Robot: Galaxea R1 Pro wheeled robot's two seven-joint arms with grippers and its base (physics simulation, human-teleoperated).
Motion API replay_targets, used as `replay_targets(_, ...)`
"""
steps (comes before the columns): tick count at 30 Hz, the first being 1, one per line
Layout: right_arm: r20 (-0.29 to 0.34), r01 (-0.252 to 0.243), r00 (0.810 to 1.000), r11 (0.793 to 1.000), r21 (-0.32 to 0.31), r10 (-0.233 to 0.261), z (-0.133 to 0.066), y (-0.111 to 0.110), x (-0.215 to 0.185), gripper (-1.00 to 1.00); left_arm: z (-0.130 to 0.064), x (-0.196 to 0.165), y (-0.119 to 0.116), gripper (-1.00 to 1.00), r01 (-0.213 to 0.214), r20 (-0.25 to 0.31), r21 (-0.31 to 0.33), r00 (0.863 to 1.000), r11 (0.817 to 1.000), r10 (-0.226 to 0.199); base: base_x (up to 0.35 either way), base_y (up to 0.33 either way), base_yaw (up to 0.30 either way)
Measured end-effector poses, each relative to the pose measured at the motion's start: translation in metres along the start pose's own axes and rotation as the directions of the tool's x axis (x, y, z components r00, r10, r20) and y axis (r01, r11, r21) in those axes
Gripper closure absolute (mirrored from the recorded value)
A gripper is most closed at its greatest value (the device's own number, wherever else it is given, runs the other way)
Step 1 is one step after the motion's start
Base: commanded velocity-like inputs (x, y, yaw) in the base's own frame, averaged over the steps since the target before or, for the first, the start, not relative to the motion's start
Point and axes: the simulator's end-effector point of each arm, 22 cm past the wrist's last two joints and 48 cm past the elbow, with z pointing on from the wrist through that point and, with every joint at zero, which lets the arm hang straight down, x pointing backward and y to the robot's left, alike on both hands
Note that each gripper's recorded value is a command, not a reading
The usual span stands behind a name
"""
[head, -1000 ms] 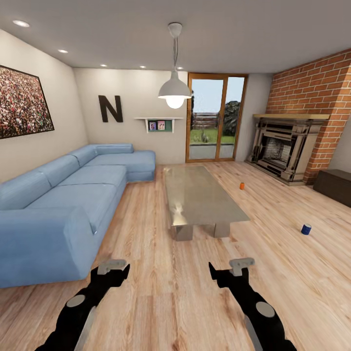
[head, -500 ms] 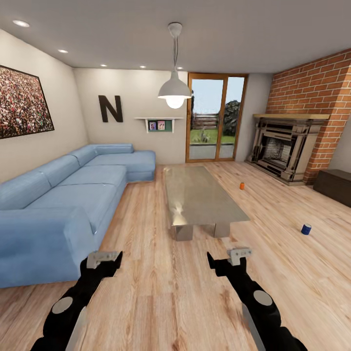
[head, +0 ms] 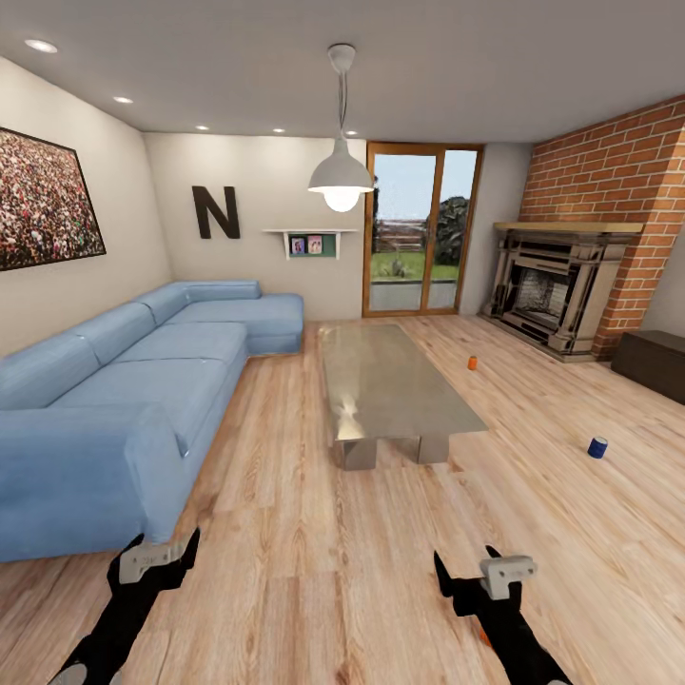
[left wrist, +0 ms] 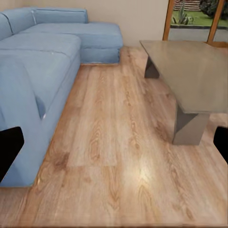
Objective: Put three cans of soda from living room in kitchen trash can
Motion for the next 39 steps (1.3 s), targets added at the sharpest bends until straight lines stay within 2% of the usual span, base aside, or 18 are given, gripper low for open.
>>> replay_targets(4,-0.016,0.036,0.999,0.999,0.006,-0.036,-0.006,-0.016,0.017,-1.0,-0.004,0.015,0.0,-1.0,-0.002,-0.001,0.003,1.0,1.0,0.002,0.0,0.0,0.0)
replay_targets(6,0.001,0.048,0.999,0.999,0.009,-0.048,-0.009,-0.024,0.022,-1.0,-0.006,0.019,0.0,-1.0,-0.003,-0.001,0.004,1.0,1.0,0.003,0.0,0.0,0.0)
replay_targets(8,0.04,0.045,0.998,0.999,0.008,-0.045,-0.01,-0.026,0.023,-1.0,-0.007,0.022,0.0,-1.0,-0.007,-0.001,0.005,1.0,1.0,0.007,0.0,0.0,0.0)
replay_targets(13,0.067,0.04,0.997,0.999,0.008,-0.041,-0.012,-0.027,0.029,-1.0,-0.009,0.03,-0.001,-1.0,-0.012,-0.005,0.007,1.0,1.0,0.012,0.0,0.0,0.0)
replay_targets(22,0.05,0.04,0.998,0.999,0.022,-0.041,-0.013,-0.036,0.043,-1.0,-0.015,0.065,-0.003,-1.0,-0.013,-0.047,0.012,0.999,1.0,0.014,0.0,0.0,0.0)
replay_targets(34,0.052,0.032,0.998,0.999,0.038,-0.034,-0.013,-0.036,0.04,-1.0,-0.015,0.067,-0.004,-1.0,-0.008,-0.049,0.012,0.999,1.0,0.008,0.0,0.0,0.0)
replay_targets(39,0.049,0.017,0.998,0.99,0.143,-0.024,-0.014,-0.059,0.04,-1.0,-0.015,0.066,-0.003,-1.0,-0.007,-0.046,0.009,0.999,1.0,0.008,0.0,0.0,0.044)
